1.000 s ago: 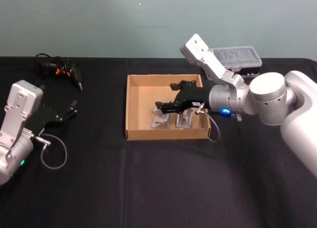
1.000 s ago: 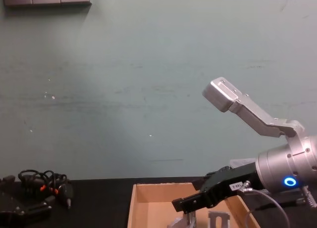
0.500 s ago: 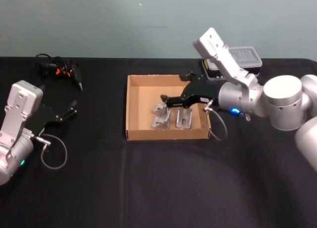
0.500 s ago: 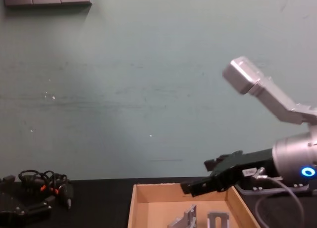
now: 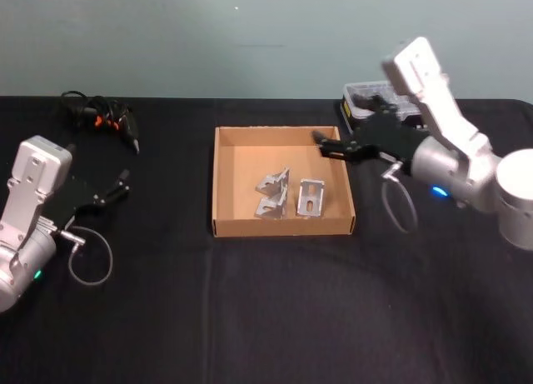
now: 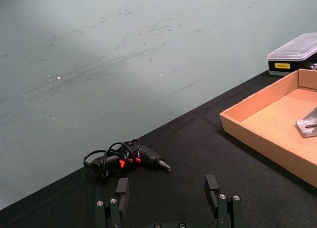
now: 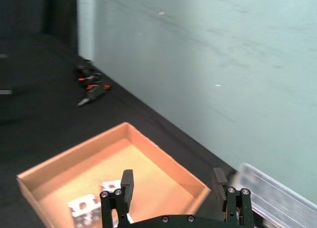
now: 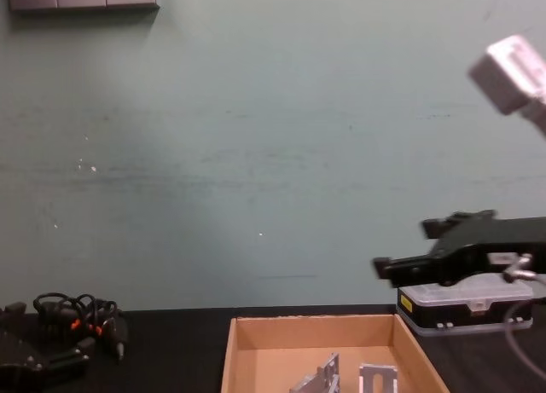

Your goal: Use one hand to pick up the angle iron from the table and place it into the box.

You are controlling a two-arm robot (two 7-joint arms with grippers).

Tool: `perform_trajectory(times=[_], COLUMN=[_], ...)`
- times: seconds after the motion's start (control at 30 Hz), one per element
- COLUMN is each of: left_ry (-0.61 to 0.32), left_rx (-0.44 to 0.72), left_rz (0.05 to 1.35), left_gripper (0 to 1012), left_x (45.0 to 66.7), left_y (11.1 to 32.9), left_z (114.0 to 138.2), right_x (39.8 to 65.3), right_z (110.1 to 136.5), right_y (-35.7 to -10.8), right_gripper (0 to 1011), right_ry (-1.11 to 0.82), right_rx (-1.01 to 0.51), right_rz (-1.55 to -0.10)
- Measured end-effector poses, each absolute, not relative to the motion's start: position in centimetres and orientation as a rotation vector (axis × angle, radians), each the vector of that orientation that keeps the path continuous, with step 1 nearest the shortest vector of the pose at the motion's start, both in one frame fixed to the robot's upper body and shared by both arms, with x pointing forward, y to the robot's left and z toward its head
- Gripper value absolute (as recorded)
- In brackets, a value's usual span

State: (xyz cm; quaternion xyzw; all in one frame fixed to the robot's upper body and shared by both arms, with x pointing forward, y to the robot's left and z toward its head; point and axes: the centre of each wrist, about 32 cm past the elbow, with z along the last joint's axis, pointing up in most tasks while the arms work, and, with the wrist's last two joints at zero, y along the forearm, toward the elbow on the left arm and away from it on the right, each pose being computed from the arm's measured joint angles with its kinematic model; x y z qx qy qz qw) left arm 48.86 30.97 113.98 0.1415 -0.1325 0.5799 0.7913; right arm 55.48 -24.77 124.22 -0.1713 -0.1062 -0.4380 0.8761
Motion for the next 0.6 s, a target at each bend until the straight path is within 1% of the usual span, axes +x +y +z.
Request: perform_trajectory(times=[0.13, 0.4, 0.6], left_ry=[-0.285, -0.285, -0.285], left_rx=[0.304, 0.304, 0.304], left_rz=[1.248, 1.248, 1.248], left_gripper=[1000, 1000, 1000], left_x=[48.9, 48.9, 48.9], left_y=[31.0, 31.0, 31.0], left_z=[114.0, 114.0, 114.0], right_x=[53.7, 51.2, 50.4], right_z=[123.8, 122.7, 121.8], right_y=[-26.2, -28.1, -28.9], right_gripper=[1003, 1003, 1003], right_ry=[-0.24, -0.249, -0.246], right_rx=[-0.347, -0.348, -0.364], right_rz=[-1.007, -1.131, -1.191])
